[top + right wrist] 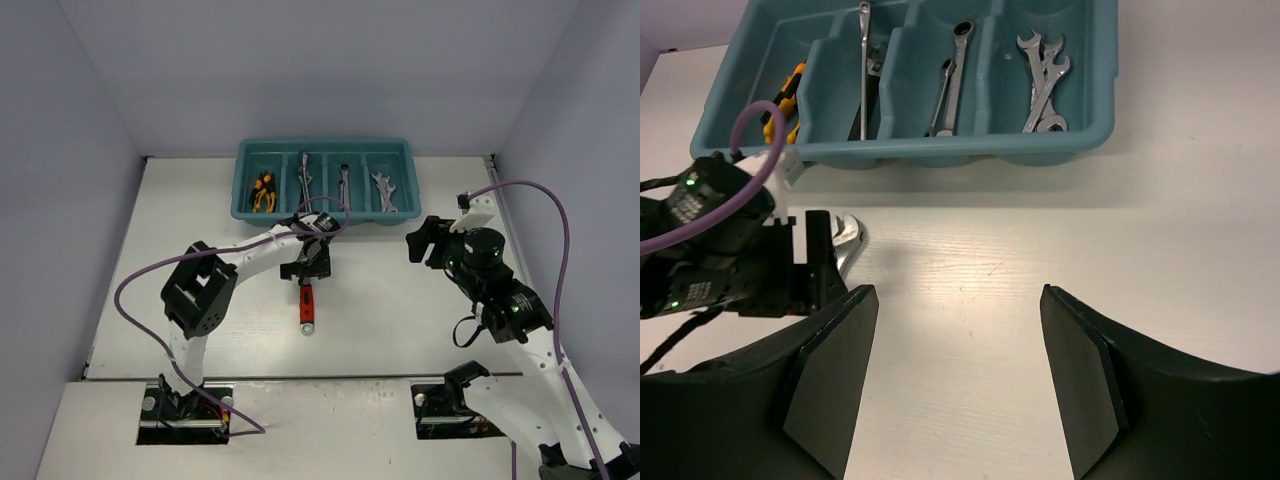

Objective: Sort the tools into containers

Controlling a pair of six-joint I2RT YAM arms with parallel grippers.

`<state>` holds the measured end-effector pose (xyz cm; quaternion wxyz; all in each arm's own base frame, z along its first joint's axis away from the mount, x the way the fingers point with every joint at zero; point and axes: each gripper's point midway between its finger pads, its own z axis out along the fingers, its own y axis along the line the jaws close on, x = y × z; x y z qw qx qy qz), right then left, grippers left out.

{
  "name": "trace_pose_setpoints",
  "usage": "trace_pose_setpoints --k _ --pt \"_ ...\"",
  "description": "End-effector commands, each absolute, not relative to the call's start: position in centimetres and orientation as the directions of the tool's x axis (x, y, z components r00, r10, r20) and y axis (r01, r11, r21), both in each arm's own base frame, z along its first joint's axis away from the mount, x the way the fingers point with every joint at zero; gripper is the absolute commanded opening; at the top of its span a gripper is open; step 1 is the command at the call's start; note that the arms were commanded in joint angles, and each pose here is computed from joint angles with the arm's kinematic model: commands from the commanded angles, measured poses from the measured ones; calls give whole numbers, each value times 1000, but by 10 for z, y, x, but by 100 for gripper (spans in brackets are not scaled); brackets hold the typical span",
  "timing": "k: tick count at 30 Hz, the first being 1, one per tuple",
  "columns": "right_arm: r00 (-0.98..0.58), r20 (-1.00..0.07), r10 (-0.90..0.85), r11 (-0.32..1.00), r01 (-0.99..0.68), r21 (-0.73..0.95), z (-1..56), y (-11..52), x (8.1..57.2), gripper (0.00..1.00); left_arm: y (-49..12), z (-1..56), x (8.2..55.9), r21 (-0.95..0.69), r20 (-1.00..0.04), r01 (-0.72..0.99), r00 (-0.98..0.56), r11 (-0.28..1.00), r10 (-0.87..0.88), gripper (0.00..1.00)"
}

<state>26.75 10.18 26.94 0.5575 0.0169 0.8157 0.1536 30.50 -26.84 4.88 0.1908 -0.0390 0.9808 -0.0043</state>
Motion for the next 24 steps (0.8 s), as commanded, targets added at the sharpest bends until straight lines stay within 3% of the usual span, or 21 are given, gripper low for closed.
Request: trace_pose_setpoints --k 1,19,24 --pt "-397 -896 198 946 -160 280 266 107 267 63 -276 60 323 -56 -410 -104 -904 993 -117 66" --pt "-430 -889 156 951 -178 252 258 108 266 64 -265 19 324 -11 -315 -148 -938 989 -144 33" --pt "-434 -888 150 952 -179 249 257 109 267 64 -259 18 316 1 -302 -166 -940 986 -158 36"
